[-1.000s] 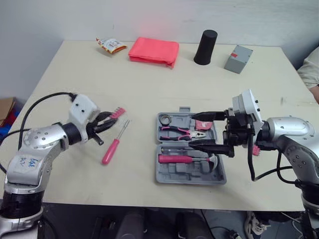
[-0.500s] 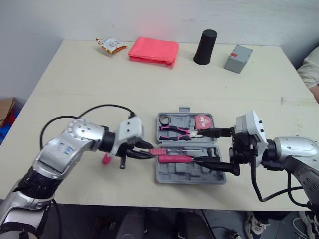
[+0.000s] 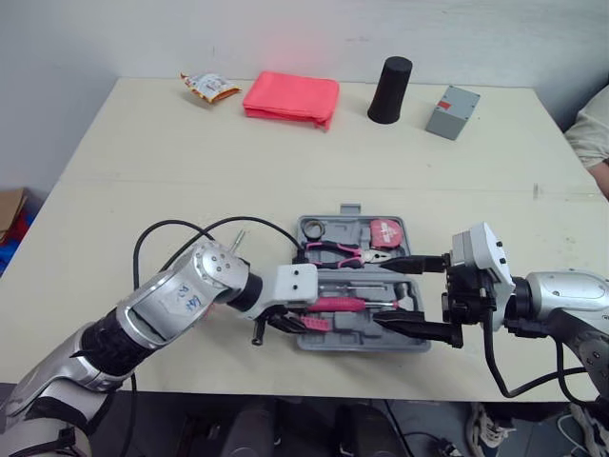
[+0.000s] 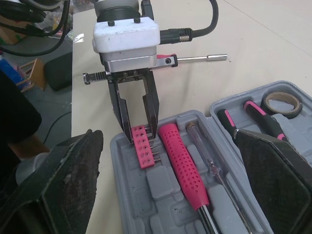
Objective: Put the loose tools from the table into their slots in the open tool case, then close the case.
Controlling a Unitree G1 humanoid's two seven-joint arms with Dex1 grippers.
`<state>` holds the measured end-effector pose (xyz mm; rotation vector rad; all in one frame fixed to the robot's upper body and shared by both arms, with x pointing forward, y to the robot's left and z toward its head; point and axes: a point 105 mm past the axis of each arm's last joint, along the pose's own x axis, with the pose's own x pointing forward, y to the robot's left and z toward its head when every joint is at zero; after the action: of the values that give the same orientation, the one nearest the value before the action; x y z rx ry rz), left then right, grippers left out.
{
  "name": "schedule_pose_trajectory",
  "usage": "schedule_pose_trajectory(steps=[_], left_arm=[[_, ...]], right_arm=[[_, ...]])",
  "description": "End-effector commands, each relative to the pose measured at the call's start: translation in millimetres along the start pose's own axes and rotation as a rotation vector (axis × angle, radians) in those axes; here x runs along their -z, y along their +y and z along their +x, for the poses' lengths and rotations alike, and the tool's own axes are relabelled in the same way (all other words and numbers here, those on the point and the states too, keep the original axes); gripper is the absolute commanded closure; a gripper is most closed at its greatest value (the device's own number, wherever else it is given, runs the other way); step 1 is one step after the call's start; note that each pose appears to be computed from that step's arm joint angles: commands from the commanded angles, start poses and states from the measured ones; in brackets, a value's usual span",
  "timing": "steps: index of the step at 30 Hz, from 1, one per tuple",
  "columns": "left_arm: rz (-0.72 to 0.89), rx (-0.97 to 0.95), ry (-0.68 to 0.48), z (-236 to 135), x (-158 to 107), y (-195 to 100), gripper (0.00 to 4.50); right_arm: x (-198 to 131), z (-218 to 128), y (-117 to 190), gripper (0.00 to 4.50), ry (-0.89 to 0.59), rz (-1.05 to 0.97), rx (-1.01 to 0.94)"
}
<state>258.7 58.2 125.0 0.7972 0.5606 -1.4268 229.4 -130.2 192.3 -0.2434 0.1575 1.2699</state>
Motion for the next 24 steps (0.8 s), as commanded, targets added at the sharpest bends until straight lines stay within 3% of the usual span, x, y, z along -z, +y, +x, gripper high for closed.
schedule_pose_trajectory(steps=[1,10,18,19,24], left_arm=[[-0.031,-0.039,0.045,5,4,3,3.85],[-0.019,-0.067,0.011,10,-9,3,3.85],[-0.060,-0.034,-0.078,-18,-28,4,0.23],[-0.065,-0.015,-0.106,-24,-31,3,0.04],[-0.119,0.008,-0.254,-38,-31,9,0.04]], right_arm=[[-7,-1,5,0.00,-0.018,-0.031,-0.007],[-8,-1,4,0.00,-0.030,-0.023,-0.003],[-2,-3,5,0.00,0.018,-0.060,-0.027],[0,-4,5,0.00,0.031,-0.065,-0.037],[7,-5,5,0.00,0.060,-0.076,-0.065]])
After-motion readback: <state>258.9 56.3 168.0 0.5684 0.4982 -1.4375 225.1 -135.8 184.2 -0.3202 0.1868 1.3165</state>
